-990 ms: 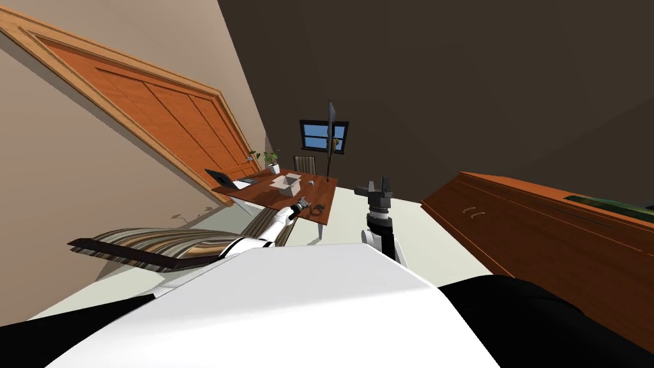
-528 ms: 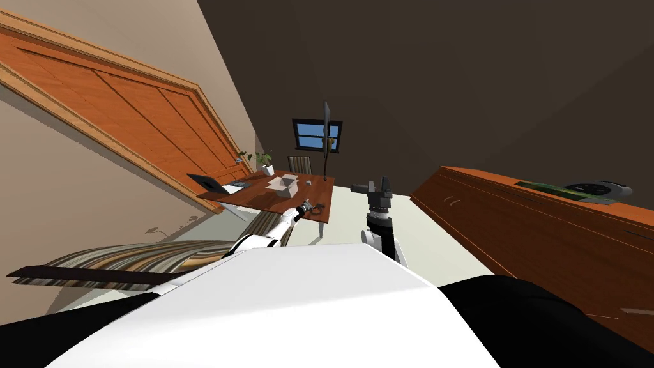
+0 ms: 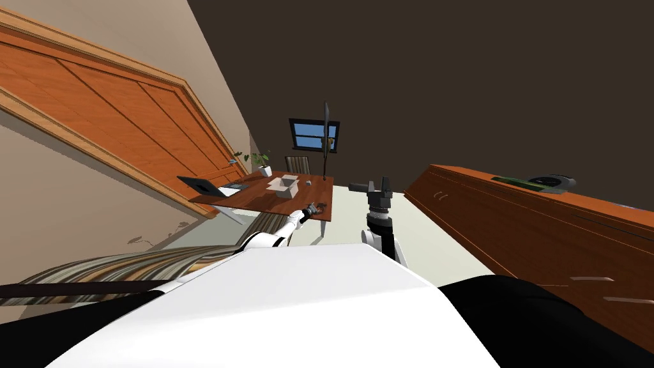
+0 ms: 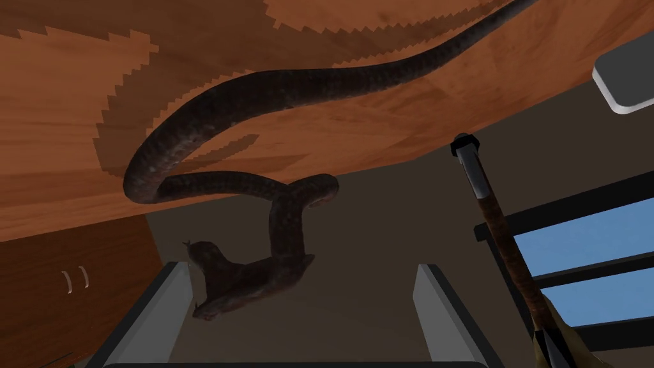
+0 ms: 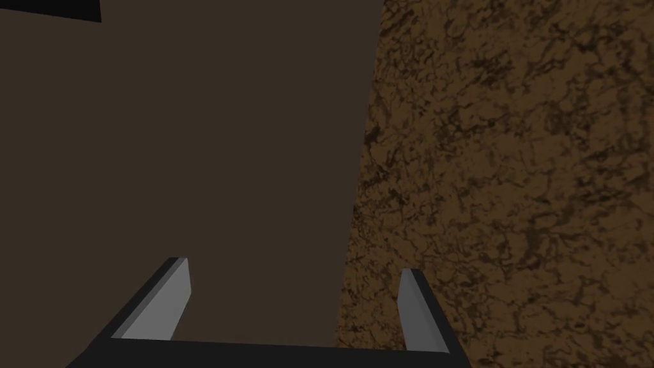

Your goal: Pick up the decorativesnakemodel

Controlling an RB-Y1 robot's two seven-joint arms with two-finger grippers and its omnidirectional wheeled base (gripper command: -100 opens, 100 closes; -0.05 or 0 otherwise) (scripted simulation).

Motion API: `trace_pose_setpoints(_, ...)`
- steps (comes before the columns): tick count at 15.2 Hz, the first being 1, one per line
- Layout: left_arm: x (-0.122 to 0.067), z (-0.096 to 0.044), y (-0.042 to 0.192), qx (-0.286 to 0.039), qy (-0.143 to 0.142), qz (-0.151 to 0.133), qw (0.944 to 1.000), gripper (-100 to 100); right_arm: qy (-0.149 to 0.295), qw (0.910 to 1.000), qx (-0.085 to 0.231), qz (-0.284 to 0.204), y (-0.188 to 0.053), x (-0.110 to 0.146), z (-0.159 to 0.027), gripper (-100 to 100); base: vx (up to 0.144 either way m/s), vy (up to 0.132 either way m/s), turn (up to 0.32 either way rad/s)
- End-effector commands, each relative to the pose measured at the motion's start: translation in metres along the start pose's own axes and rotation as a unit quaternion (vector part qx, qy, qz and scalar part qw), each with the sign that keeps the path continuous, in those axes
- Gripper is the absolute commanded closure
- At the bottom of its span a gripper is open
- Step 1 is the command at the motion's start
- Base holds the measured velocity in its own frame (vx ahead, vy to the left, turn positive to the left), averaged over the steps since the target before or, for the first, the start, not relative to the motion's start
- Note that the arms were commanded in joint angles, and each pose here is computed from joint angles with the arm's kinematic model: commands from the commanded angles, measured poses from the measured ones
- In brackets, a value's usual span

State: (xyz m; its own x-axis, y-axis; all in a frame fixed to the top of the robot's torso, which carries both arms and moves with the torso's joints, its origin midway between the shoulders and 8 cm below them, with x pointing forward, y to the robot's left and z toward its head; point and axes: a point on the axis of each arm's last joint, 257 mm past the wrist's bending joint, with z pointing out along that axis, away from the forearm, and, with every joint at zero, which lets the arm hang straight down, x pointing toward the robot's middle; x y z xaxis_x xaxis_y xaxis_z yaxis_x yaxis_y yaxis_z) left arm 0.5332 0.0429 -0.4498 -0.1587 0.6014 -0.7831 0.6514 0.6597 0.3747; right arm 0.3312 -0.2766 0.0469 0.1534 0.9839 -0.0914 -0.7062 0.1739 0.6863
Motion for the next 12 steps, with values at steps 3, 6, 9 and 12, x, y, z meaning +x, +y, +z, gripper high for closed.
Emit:
trace_pose_setpoints(3,-0.0034,0.0005,-0.0038,0.010,-0.006,0.017,0.9998,-100,0.000,1.0000,0.000,0.000,0.0000,0.0000,0.0000,0,0.008,-0.017,0.076)
trace_pose_setpoints(6,-0.0060,0.0006,-0.0045,0.012,-0.011,0.013,0.9998,-100,0.000,1.0000,0.000,0.000,0.0000,0.0000,0.0000,0,0.022,-0.060,0.071)
trace_pose_setpoints(9,-0.0075,0.0006,-0.0055,0.015,-0.014,0.014,0.9997,-100,0.000,1.0000,0.000,0.000,0.0000,0.0000,0.0000,0,0.019,-0.035,0.049)
trace_pose_setpoints(12,-0.0083,0.0004,-0.0067,0.018,-0.017,0.017,0.9996,-100,0.000,1.0000,0.000,0.000,0.0000,0.0000,0.0000,0,0.015,-0.040,0.063)
